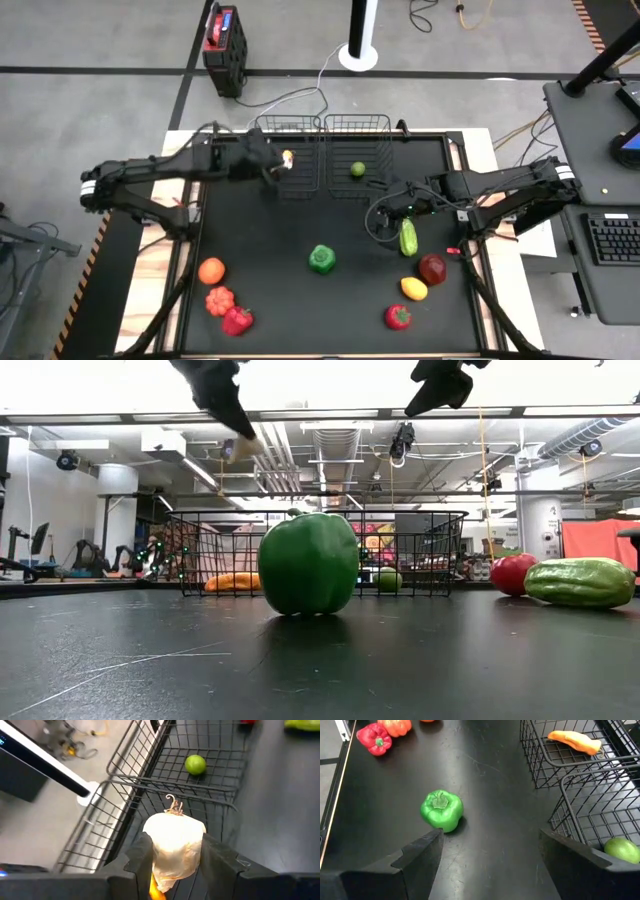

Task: Sort produce into baskets
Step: Put the white garlic into the left wire basket

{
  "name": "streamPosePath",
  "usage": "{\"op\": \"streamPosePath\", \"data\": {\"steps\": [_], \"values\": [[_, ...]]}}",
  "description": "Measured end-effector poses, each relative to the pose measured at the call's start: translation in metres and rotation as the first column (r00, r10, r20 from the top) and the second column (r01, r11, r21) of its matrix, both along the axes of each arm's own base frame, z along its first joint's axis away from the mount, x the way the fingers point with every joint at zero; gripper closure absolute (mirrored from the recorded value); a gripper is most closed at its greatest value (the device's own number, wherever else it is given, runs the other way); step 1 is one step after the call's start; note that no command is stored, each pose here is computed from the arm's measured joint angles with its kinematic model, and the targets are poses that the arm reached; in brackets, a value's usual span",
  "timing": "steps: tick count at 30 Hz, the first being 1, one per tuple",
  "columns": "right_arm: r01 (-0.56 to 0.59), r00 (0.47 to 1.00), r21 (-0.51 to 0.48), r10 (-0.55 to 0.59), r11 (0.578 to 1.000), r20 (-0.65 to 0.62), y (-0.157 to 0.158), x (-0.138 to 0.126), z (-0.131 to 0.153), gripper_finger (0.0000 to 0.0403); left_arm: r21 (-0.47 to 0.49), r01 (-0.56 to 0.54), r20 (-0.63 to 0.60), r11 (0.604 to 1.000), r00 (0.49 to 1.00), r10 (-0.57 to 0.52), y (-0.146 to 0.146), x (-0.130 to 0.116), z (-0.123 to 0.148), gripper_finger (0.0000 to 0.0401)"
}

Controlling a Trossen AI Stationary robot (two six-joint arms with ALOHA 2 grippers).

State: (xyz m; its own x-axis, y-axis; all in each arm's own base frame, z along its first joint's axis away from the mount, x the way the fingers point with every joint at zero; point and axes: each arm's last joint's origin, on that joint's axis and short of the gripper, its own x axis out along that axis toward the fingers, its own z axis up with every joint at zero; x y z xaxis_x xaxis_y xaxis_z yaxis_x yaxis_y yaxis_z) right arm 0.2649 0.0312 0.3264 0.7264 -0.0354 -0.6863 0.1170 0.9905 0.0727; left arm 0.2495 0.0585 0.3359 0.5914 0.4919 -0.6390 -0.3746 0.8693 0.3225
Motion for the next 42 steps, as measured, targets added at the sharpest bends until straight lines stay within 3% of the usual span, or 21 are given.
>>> {"op": "streamPosePath", "data": {"steps": [4,7,23,35,42], "values": [[-0.002,1.000,-0.003,0.002,1.000,0.000,0.000,0.000,0.000,0.0095,-0.068,-0.056,0.085,0.996,0.994,0.062,0.032,0.001,-0.010,0.0282],[-0.003,1.000,-0.004,0.003,1.000,0.000,0.000,0.000,0.000,0.0097,-0.082,-0.110,0.074,0.991,0.991,0.116,0.046,0.002,-0.017,0.0282],[0.003,1.000,0.002,-0.003,1.000,0.000,0.000,0.000,0.000,0.0098,-0.144,-0.181,-0.194,0.973,0.969,0.151,0.084,0.032,-0.082,0.0282],[0.004,1.000,0.002,-0.004,1.000,0.000,0.000,0.000,0.000,0.0099,-0.220,-0.227,-0.252,0.949,0.953,0.170,0.105,0.042,-0.090,0.0282],[0.004,1.000,0.002,-0.004,1.000,0.000,0.000,0.000,0.000,0.0093,-0.274,-0.257,-0.401,0.927,0.907,0.133,0.126,0.055,-0.093,0.0282]]}}
